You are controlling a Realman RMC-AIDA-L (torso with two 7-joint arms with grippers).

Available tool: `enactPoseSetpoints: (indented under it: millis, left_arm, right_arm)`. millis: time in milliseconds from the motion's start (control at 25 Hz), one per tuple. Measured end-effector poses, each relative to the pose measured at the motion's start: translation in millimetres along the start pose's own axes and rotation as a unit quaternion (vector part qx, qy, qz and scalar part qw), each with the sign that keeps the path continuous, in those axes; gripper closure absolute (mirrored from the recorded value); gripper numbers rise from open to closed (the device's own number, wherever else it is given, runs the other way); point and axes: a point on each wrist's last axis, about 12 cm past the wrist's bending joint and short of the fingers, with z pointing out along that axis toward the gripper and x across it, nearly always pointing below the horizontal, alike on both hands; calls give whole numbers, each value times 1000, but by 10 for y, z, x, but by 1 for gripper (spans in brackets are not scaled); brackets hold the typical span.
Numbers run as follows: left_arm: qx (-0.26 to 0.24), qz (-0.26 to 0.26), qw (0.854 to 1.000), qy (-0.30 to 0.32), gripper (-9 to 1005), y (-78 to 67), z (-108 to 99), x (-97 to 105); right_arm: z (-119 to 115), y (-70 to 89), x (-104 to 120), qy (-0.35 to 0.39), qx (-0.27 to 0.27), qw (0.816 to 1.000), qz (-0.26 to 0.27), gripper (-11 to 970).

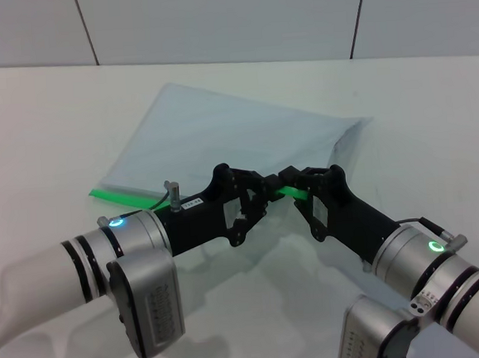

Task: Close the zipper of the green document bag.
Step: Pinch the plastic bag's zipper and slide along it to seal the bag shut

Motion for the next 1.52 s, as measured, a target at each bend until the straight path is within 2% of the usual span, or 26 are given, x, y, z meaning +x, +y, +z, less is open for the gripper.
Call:
enactPoseSetpoints:
  millis: [1000,1520]
  left_arm:
    - [-7,-11,1000,16,916,-55,-84,15]
    - [-31,-32,998,50,916,-85,-185,68]
  right_arm:
    - [-12,8,44,9,-1,1000,18,779]
    - [-23,12,100,22,1,999,35,771]
